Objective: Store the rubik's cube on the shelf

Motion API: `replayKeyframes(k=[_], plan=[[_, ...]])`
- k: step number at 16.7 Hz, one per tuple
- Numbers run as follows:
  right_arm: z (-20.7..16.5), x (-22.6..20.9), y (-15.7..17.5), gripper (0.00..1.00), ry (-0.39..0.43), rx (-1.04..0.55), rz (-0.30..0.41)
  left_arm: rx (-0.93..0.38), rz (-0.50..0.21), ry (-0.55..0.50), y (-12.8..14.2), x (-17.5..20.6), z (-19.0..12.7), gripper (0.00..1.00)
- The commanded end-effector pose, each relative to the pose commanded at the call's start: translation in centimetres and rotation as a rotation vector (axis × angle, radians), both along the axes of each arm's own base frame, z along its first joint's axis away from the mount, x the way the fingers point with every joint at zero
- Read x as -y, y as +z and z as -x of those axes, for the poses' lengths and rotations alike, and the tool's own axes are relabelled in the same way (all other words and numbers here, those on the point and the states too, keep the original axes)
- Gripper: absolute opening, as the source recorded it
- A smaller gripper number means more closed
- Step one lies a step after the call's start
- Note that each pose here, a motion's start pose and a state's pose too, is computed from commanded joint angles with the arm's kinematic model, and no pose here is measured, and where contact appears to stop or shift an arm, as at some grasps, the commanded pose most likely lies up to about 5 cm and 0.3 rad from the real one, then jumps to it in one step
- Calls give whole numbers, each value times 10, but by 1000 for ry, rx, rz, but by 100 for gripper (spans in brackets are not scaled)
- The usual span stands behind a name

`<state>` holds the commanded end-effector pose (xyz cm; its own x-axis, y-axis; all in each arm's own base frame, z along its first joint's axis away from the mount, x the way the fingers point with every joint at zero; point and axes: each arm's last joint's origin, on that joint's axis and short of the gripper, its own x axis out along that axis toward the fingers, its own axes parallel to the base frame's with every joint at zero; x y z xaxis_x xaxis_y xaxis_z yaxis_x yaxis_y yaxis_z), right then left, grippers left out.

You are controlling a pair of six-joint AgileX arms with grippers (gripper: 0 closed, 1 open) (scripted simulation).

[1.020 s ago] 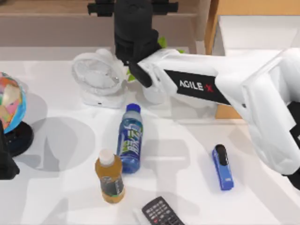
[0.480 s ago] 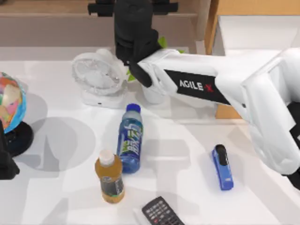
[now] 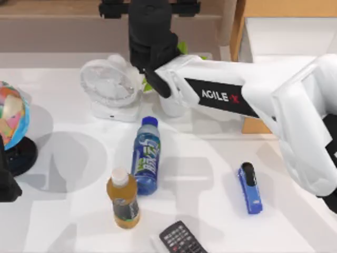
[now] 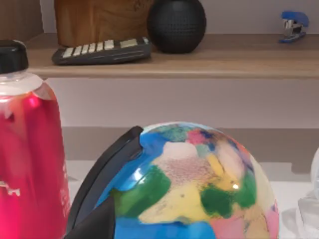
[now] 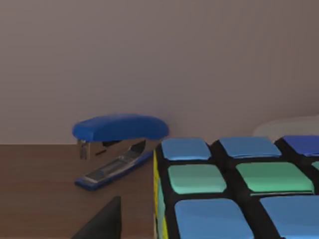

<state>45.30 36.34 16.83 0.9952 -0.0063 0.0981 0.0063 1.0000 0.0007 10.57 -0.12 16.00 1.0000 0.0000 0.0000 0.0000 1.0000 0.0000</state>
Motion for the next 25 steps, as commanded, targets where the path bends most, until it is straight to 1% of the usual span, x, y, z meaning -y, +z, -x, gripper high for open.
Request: replayKeyframes(k=[4, 7, 10, 13, 15, 18, 22, 25], plan=[[2, -2, 0, 100, 4, 0, 0, 0, 0, 0, 0, 0, 0, 100], [9, 0, 10, 100, 32, 38, 20, 0, 0, 0, 0, 0, 0, 100], [28, 10, 26, 100, 80, 128, 70, 0, 0, 0, 0, 0, 0, 100], [57, 32, 34, 100, 110, 246, 154, 0, 0, 0, 0, 0, 0, 100], [81, 56, 32, 100, 112, 320, 239, 0, 0, 0, 0, 0, 0, 100], [119, 96, 20, 100, 93, 387, 418, 0, 0, 0, 0, 0, 0, 100], [167, 155, -1, 100, 46, 404, 708, 0, 0, 0, 0, 0, 0, 100], [200, 196, -21, 100, 16, 361, 955, 0, 0, 0, 0, 0, 0, 100]])
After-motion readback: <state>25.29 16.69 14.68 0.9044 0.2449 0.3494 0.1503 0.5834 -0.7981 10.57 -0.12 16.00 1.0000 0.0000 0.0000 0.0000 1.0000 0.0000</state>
